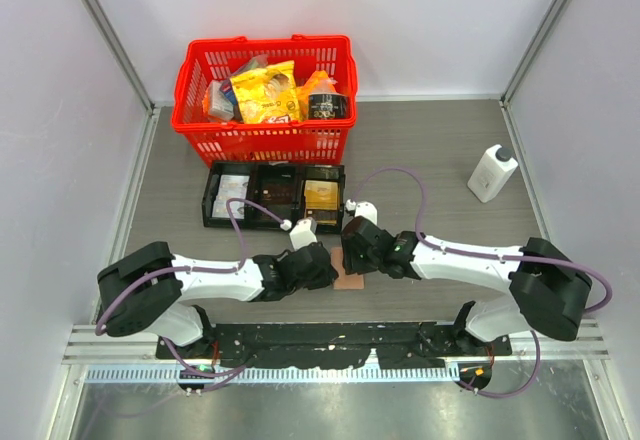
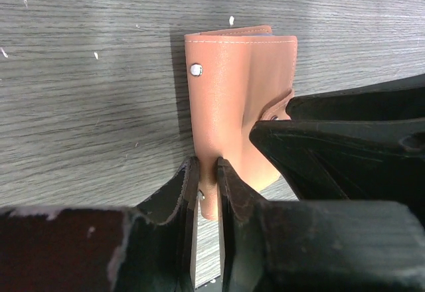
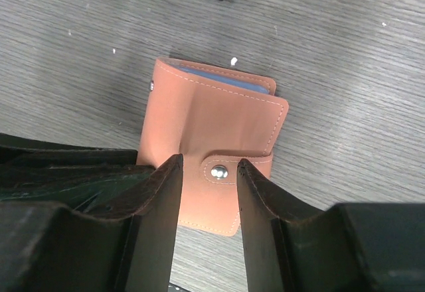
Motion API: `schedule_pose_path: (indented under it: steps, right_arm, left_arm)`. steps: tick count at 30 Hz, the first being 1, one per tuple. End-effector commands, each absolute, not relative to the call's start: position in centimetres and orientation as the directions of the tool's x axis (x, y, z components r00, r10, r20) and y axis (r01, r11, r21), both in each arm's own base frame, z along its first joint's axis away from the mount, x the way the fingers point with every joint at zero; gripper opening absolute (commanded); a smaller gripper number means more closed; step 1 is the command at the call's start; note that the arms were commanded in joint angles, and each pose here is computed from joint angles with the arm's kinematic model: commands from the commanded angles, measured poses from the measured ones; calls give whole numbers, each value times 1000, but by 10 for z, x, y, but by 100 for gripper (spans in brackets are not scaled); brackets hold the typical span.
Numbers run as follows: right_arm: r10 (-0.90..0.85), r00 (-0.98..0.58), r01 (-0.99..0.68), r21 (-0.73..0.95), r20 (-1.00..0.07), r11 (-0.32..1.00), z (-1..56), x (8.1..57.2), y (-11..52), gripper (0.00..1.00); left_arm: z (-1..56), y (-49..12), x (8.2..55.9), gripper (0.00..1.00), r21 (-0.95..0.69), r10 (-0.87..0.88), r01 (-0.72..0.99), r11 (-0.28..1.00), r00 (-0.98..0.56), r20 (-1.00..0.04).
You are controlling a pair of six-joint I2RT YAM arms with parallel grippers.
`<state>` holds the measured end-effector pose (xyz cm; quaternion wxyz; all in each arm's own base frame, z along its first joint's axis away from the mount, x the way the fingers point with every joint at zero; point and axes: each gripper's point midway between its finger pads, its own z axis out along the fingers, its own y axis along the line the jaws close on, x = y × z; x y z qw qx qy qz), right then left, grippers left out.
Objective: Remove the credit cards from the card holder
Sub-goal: Open the card holder at the center of the board.
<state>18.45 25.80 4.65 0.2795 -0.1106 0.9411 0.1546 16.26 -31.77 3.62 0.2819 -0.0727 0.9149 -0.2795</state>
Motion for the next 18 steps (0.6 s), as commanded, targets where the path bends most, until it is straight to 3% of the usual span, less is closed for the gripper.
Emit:
schedule_pose_path:
  steps: [1, 10, 14, 18]
  right_arm:
    - [-108, -818, -261, 197, -565, 945, 40, 189, 255, 43]
    - [-177, -841, -260, 96, -511, 961, 21, 183, 237, 43]
    - [-186, -824, -254, 56, -534, 966, 26, 187, 229, 28]
    - [-189, -807, -247, 29, -559, 969, 31, 192, 222, 4]
  left_arm:
    - [52, -321, 169, 9, -569, -322, 27, 822, -801, -504]
    - [51, -317, 169, 7, -553, -318, 26, 833, -795, -516]
    - [49, -313, 170, 6, -541, -317, 20, 841, -791, -523]
    - [48, -309, 172, 3, -532, -323, 14, 846, -781, -534]
